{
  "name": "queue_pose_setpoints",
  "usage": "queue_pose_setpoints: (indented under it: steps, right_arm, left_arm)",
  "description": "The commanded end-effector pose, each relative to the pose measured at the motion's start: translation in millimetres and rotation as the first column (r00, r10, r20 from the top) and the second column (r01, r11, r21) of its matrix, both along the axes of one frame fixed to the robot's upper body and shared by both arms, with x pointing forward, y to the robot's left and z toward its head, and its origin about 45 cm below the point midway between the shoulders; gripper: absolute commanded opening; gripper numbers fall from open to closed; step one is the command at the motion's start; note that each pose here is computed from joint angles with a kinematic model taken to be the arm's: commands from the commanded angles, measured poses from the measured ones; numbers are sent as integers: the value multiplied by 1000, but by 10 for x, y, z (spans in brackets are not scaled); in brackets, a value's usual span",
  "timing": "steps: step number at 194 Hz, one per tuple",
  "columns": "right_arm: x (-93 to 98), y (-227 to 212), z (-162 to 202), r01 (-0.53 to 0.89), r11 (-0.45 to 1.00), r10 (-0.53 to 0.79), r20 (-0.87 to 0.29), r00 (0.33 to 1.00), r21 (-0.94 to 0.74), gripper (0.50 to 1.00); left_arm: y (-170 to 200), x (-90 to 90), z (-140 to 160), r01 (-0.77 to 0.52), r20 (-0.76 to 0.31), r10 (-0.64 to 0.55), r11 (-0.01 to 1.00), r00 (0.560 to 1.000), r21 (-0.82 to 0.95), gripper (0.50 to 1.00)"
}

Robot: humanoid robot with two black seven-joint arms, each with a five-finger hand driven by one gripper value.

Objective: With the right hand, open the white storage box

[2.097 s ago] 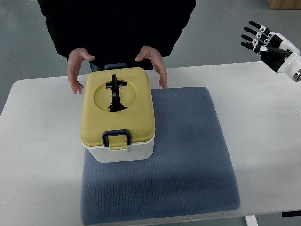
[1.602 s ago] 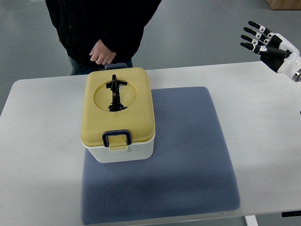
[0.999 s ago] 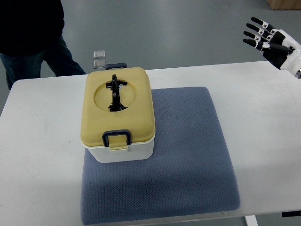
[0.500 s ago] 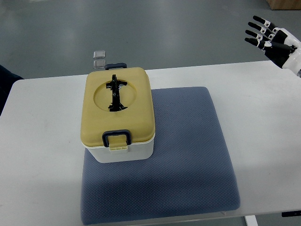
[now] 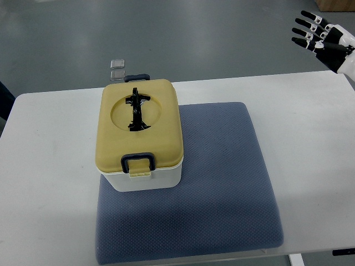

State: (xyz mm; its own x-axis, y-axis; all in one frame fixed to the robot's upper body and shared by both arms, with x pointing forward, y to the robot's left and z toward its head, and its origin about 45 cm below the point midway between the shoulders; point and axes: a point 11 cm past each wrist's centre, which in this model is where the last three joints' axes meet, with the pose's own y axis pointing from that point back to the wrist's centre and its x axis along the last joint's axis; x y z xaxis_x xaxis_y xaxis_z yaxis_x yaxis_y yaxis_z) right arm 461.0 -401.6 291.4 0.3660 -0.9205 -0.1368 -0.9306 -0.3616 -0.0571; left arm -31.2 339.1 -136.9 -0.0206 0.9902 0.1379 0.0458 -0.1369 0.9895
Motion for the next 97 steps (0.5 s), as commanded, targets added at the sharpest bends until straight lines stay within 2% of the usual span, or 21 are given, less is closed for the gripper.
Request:
queue_pose_setpoints:
  steps: [1, 33, 59, 97]
  right_arm:
    - [45, 17, 145, -20, 999, 21, 20, 1000, -49, 928]
    - [142, 131, 518, -70, 985, 87, 105, 991, -156, 926]
    - [204, 421, 933, -155, 948, 210, 181, 961, -277, 924]
    - [130, 902, 1345, -271, 861, 391, 220, 894, -431, 924]
  left_arm:
    - [0, 0, 0, 0, 0, 0, 1000, 1000, 0, 1000]
    - [0, 0, 0, 2, 0, -2, 1000, 1000, 0, 1000]
    - [0, 0, 0, 0, 0, 0, 1000, 1000, 0, 1000]
    - [0, 0, 0, 2, 0, -2, 1000, 1000, 0, 1000]
